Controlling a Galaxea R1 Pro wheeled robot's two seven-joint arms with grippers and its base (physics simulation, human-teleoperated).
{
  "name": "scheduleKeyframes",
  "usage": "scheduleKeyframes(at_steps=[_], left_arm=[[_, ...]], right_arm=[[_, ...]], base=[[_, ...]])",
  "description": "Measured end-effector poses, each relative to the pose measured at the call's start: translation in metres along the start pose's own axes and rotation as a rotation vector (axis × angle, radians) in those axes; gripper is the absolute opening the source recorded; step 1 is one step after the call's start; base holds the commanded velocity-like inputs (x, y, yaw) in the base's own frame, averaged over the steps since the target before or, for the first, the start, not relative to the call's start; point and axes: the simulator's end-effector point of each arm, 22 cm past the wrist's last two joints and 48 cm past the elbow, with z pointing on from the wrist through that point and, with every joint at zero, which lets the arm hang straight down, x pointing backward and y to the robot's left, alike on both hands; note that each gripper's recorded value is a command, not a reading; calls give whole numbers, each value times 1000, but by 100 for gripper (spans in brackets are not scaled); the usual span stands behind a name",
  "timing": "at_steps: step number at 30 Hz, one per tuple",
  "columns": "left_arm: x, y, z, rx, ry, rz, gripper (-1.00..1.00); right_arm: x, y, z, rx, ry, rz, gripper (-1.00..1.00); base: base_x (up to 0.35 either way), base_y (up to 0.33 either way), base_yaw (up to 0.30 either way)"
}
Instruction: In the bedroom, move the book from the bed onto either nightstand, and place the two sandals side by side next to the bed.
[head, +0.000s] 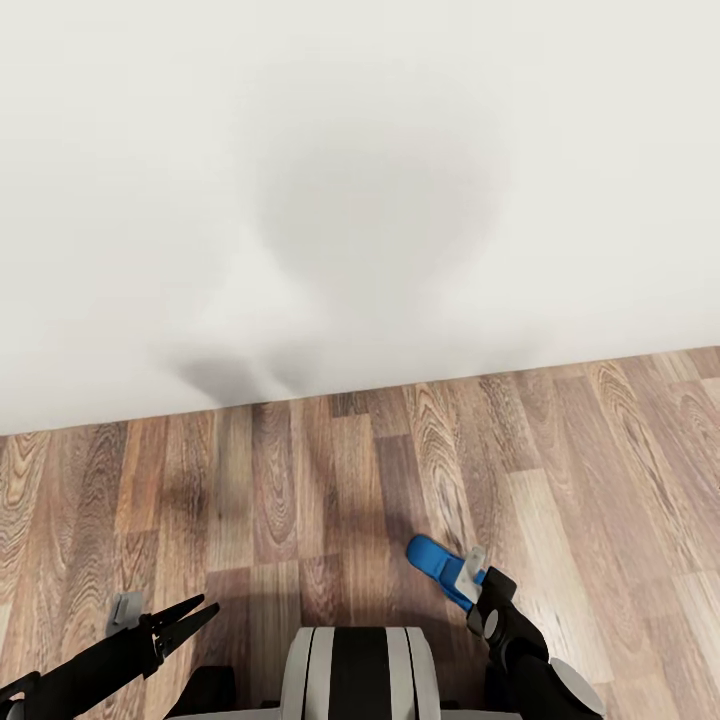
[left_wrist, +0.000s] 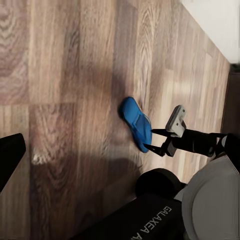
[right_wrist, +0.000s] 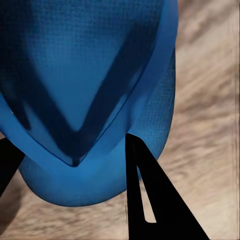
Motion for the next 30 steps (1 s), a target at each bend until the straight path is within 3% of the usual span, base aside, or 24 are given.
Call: scheduleKeyframes(at_steps=[17, 20, 23, 25, 27, 28, 29, 30], left_arm=[[-17, -21, -7, 27, -38, 51, 100], [-19, -23, -9, 28, -44, 56, 100], [-13, -17, -11, 20, -43, 33, 100], [-6, -11, -12, 13, -38, 6, 100], [-2, -7, -13, 9, -36, -6, 100], [-2, -7, -14, 10, -39, -3, 100], [-2, -6, -15, 7, -42, 2, 100], [-1, -4, -16, 6, -45, 5, 100]], right_arm=[[-15, -28, -21, 56, -39, 13, -100], [-16, -40, -26, 77, -48, 15, -100], [-3, -67, -31, 115, -48, 28, -100], [6, -81, -35, 96, -61, 108, -100], [13, -92, -41, 35, -96, 241, -100], [15, -96, -43, 16, -108, 280, -100], [25, -106, -49, -44, -137, 372, -100], [34, -111, -54, -95, -159, 430, -100]], base=[[0, 0, 0], [0, 0, 0], [0, 0, 0], [0, 0, 0], [0, 0, 0], [0, 0, 0], [0, 0, 0], [0, 0, 0]])
